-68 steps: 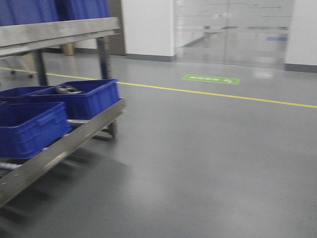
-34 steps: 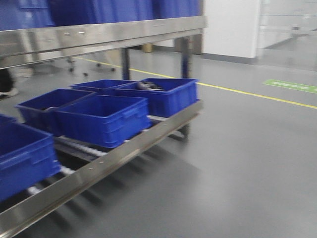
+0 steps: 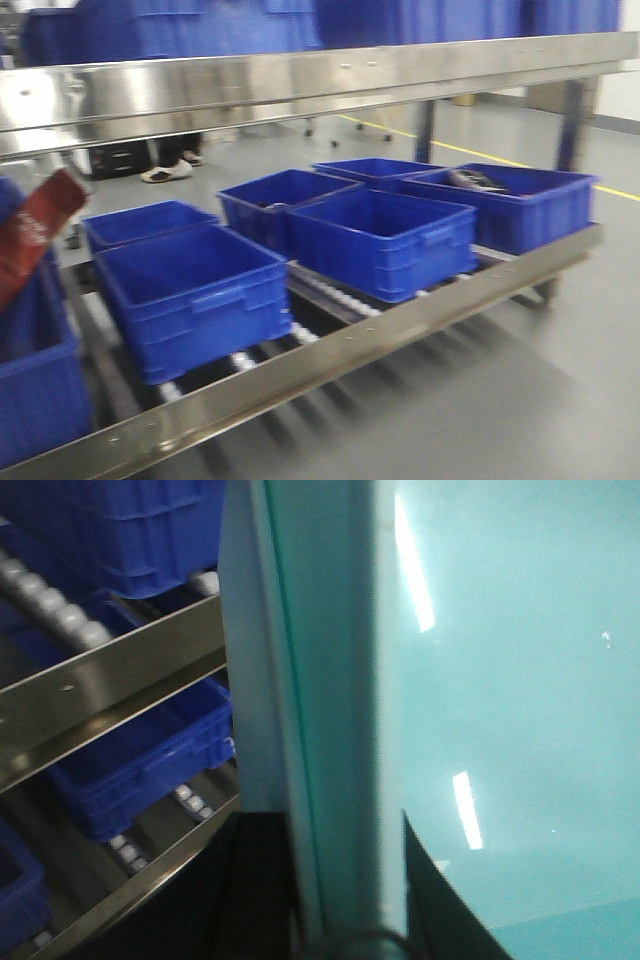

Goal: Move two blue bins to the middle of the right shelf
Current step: 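Hold the teal bin and drive up to the rack with the red bag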

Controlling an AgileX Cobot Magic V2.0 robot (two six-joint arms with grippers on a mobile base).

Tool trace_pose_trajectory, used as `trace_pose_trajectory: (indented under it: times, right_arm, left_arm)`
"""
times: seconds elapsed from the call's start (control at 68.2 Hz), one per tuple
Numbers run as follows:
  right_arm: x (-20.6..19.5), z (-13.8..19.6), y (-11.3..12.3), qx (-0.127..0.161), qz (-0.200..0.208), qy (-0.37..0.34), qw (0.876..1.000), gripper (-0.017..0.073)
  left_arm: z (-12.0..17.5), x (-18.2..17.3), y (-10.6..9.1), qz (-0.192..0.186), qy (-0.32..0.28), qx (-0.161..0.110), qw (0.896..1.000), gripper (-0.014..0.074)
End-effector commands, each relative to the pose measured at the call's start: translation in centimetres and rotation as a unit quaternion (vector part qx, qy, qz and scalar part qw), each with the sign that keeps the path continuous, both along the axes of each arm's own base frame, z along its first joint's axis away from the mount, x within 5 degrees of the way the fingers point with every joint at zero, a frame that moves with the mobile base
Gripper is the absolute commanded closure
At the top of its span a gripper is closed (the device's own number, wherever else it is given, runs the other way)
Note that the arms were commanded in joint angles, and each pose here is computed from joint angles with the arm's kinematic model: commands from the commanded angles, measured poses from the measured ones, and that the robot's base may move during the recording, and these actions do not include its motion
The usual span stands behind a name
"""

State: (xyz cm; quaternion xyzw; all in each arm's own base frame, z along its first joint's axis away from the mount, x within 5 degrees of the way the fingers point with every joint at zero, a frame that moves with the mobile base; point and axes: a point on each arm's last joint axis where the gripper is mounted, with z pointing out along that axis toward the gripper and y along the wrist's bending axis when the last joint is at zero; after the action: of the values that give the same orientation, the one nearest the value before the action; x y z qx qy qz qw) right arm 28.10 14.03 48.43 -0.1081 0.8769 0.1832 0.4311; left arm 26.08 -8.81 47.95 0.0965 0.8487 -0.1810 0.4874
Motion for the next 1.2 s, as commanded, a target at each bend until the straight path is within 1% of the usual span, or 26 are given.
trace_pose_trajectory:
  times: [0.0,1.187]
  right_arm:
    - [-0.16,1.07,-0.40,0.009,-0.006,-0.034,0.999,0.0713]
    - [-0.16,1.07,-0.40,0.009,-0.006,-0.034,0.999,0.0713]
  left_arm:
    - [3.82,-0.07,0.37,0.029,-0.147,-0.086,0.985,0.0704]
    - [3.82,-0.07,0.37,0.029,-0.147,-0.086,0.985,0.0704]
